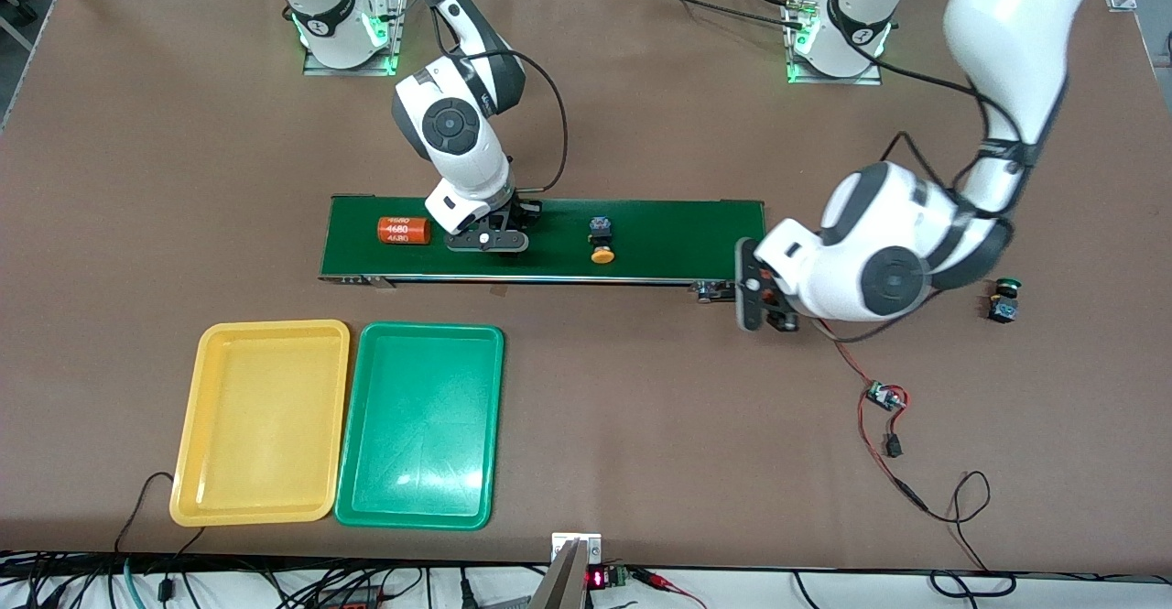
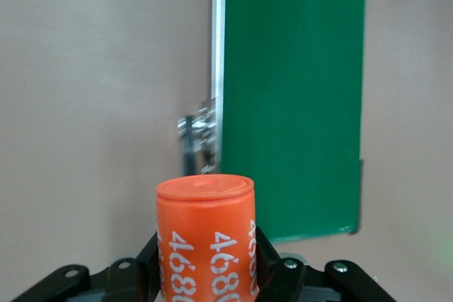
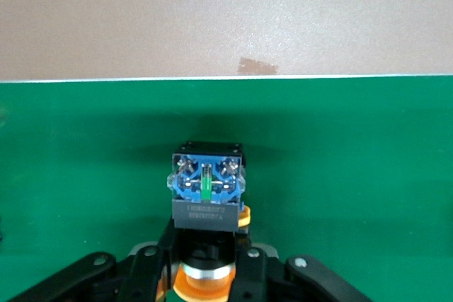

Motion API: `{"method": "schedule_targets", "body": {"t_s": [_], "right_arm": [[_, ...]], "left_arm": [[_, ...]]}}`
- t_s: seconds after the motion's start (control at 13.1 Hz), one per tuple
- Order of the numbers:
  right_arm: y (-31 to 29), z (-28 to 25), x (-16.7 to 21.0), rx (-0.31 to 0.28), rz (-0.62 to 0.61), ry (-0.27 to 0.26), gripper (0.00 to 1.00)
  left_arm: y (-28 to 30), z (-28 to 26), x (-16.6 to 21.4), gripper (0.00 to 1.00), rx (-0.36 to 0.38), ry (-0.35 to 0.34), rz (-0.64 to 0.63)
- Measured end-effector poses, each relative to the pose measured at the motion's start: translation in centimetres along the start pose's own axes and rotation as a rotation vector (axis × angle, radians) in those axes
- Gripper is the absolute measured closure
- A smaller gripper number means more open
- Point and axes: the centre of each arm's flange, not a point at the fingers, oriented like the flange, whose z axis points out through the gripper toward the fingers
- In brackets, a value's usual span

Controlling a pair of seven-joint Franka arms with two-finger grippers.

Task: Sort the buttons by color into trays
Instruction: 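Place the cylinder on the belt while the right gripper lifts the button, then lower the orange-capped button into the yellow tray with the right gripper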

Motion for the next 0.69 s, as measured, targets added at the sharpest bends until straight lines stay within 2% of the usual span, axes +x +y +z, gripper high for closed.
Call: {"method": "schedule_targets", "body": {"t_s": [0.15,0.3,0.53,0.69], "right_arm": [[0.2,-0.4,0.5,0.003,0.004,0.009,0.67],[1.3,-2.8,2.3,0.000,0.022,0.032,0.67],[4.2,-10.5,7.5,-0.058,-0.018,0.060,0.67],[7.4,-16.2,11.3,-0.055,-0.045,0.083,0.67]], "left_arm": [[1.1,2.3,1.2,0.51,-0.040,-0.015,0.031],[1.6,4.2,1.8,0.51,-0.027,-0.011,0.053],[2.7,6.9,3.4,0.51,0.020,0.004,0.097],[3.1,7.3,3.9,0.51,0.050,0.013,0.111]]}}
